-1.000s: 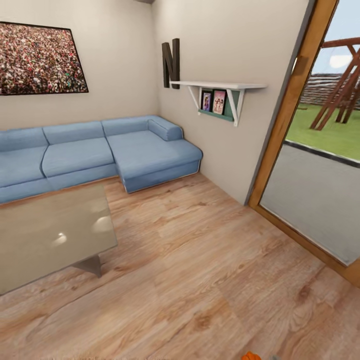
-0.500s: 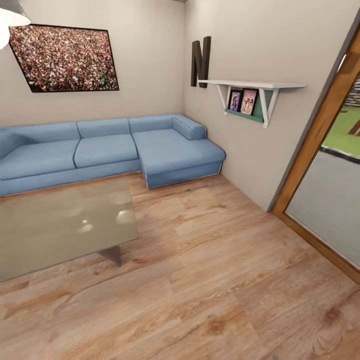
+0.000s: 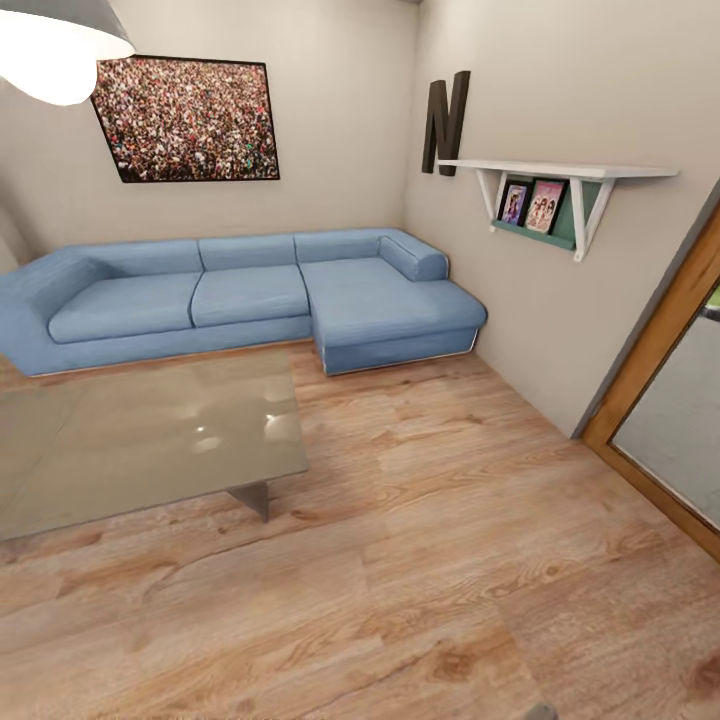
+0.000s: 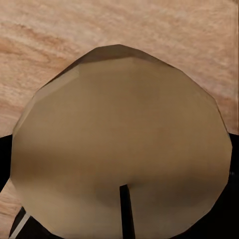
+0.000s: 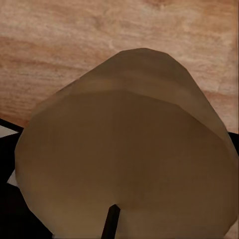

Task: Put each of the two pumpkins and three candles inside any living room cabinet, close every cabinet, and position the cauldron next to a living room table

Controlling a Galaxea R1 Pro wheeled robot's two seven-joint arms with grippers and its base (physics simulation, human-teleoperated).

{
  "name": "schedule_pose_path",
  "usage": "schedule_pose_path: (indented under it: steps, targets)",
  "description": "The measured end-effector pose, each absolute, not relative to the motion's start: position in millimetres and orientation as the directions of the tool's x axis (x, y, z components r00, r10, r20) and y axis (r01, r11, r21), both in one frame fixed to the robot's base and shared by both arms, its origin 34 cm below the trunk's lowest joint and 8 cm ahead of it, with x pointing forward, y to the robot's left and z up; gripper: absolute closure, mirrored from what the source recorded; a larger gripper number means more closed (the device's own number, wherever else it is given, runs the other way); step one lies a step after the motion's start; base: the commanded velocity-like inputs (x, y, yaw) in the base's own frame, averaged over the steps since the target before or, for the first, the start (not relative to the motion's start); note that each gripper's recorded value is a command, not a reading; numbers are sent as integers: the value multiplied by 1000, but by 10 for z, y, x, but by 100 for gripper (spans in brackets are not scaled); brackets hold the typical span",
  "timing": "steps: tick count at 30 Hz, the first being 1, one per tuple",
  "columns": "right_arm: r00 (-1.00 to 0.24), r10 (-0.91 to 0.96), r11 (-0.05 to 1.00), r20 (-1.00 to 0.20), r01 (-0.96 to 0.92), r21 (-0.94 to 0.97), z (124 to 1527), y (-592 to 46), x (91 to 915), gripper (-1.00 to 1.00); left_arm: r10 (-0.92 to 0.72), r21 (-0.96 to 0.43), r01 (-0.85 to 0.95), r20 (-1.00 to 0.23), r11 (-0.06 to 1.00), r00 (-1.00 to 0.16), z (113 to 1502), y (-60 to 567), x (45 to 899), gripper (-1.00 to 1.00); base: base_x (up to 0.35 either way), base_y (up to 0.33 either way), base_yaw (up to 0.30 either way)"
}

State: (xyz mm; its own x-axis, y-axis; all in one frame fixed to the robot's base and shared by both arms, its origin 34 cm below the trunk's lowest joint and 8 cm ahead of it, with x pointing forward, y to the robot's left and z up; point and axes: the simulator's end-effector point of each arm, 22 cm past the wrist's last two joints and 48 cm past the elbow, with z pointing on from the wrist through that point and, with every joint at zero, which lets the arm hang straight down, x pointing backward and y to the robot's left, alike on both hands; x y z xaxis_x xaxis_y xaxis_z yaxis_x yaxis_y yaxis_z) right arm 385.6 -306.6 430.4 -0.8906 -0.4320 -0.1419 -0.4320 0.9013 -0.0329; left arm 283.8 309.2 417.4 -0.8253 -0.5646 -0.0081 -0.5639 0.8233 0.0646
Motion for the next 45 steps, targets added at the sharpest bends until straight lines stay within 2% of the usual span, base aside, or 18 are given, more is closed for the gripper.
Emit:
schedule_pose_path:
  steps: [8, 20, 45]
  targets:
    - [-894, -428, 903, -133, -428, -34, 4302, -3071, 3846, 100, -584, 19, -585, -48, 811, -811, 4192, 3056, 3161, 100, 0, 0, 76]
    - [-893, -428, 904, -140, -424, -59, 4291, -2946, 3886, 100, -578, -42, -577, -77, 816, -812, 4219, 2898, 3448, 100, 0, 0, 287]
    - [-892, -431, 902, -137, -427, -59, 4289, -2946, 3877, 100, -578, -44, -576, -77, 816, -813, 4219, 2891, 3448, 100, 0, 0, 293]
